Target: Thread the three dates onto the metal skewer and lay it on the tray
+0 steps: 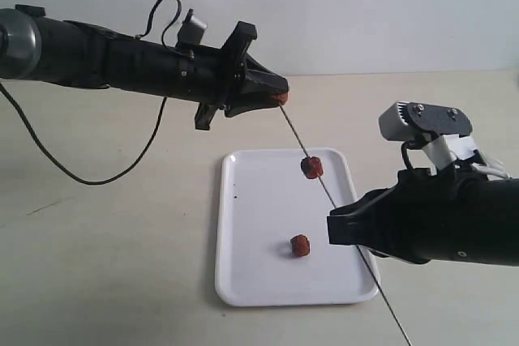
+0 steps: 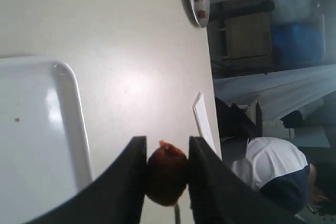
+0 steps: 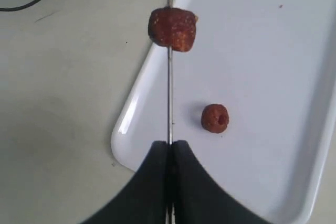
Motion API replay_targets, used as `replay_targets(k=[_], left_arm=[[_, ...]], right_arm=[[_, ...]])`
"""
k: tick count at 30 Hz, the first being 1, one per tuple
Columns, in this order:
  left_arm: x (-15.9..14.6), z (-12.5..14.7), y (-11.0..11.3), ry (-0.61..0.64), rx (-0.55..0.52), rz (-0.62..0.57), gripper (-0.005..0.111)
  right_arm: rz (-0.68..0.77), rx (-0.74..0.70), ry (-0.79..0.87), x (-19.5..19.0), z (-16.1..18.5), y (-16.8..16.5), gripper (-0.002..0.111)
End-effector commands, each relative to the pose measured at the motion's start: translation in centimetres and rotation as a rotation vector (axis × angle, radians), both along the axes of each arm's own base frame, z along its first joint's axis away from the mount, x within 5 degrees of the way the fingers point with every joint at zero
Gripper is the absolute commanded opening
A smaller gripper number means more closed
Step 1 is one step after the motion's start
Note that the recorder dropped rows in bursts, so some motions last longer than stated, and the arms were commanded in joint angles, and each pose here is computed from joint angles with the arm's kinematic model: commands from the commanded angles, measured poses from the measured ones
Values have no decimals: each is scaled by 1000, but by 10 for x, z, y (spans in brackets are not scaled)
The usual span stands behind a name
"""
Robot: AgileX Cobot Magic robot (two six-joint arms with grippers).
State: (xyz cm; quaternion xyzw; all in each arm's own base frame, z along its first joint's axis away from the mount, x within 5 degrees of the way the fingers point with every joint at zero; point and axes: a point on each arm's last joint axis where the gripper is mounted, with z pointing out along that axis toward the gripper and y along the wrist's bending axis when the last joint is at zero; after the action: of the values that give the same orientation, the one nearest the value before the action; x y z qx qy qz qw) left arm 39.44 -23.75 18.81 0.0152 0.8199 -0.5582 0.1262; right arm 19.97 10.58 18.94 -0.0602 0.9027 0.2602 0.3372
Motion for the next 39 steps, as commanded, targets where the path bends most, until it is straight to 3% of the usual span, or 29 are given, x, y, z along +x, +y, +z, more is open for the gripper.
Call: replay_targets(k=[1,27,39], left_arm=[[-2,4,-3,5,-16,6,28],[-3,6,-6,21,-54,2,28],[-5,7,-9,22,-57,-4,28]], right_arm=[[3,0,-11,1,2,1,0],[-40,-44,-12,3,0,-4,0],[-40,30,-54,16,20,4,0]])
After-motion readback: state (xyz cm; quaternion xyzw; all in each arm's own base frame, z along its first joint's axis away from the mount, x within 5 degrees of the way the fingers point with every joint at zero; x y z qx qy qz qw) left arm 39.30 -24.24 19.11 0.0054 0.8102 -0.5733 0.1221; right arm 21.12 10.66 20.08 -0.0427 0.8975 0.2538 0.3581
